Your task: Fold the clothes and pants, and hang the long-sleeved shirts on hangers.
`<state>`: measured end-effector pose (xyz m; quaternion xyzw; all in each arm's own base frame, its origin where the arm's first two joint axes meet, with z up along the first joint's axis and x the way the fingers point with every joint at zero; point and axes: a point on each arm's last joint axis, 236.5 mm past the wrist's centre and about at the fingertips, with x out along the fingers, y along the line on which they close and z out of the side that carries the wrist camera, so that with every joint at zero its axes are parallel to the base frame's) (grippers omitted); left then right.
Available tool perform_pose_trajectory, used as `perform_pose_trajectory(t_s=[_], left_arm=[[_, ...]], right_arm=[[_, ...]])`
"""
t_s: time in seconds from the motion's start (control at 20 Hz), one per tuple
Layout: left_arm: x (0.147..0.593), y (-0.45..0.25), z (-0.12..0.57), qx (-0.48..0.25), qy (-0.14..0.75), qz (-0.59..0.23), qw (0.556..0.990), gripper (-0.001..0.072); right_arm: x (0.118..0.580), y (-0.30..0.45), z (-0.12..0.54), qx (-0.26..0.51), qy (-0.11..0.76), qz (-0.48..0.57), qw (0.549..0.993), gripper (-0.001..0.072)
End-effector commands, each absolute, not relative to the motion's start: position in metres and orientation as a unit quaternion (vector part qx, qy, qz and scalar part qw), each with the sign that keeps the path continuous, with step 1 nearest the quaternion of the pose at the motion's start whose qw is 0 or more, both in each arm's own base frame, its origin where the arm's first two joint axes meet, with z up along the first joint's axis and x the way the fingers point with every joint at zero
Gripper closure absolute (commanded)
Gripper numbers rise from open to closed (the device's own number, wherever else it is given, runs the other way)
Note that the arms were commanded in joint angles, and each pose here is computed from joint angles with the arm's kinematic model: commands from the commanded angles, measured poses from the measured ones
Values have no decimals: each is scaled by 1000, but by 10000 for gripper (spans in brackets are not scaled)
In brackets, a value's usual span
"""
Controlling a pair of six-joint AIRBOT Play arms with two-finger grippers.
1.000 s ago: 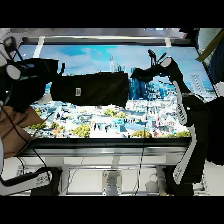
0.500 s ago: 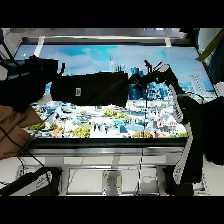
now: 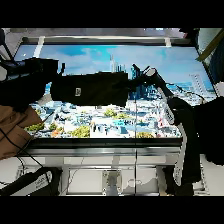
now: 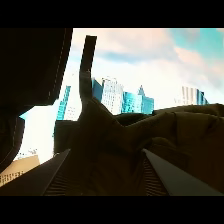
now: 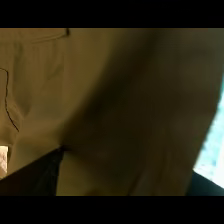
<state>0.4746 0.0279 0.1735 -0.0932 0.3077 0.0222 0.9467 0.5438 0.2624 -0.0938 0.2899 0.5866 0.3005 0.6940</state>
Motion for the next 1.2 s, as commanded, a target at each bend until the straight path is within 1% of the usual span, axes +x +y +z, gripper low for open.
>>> perform_pose_trajectory(t_s=[0.0,0.05,0.1,0.25,0.4,0.5,0.6,0.7,0.85,1.0,1.15], left_arm=[[474,28,174,-92,307,22,947,226],[474,28,174,-92,307,22,947,226],[474,28,174,-93,307,22,947,226],[474,28,176,-92,305,22,948,226],[467,27,186,-92,299,21,949,226],[456,25,200,-90,292,19,952,226],[443,23,216,-88,282,17,955,226],[429,21,234,-86,268,15,960,226],[410,18,256,-83,248,12,965,226],[397,16,270,-83,237,9,968,225],[390,9,274,-93,237,-1,967,225]], right_arm=[[542,282,-87,288,580,314,694,323],[546,281,-79,287,573,316,699,644],[550,279,-70,288,565,319,705,703],[565,249,-29,290,535,316,728,709],[568,187,34,276,508,305,757,708],[560,133,82,257,489,283,784,709],[543,70,126,238,476,234,814,709],[516,4,165,215,463,168,843,709],[457,-89,217,199,443,60,872,708],[386,-161,251,213,427,-39,878,709],[315,-221,270,244,410,-138,868,709]])
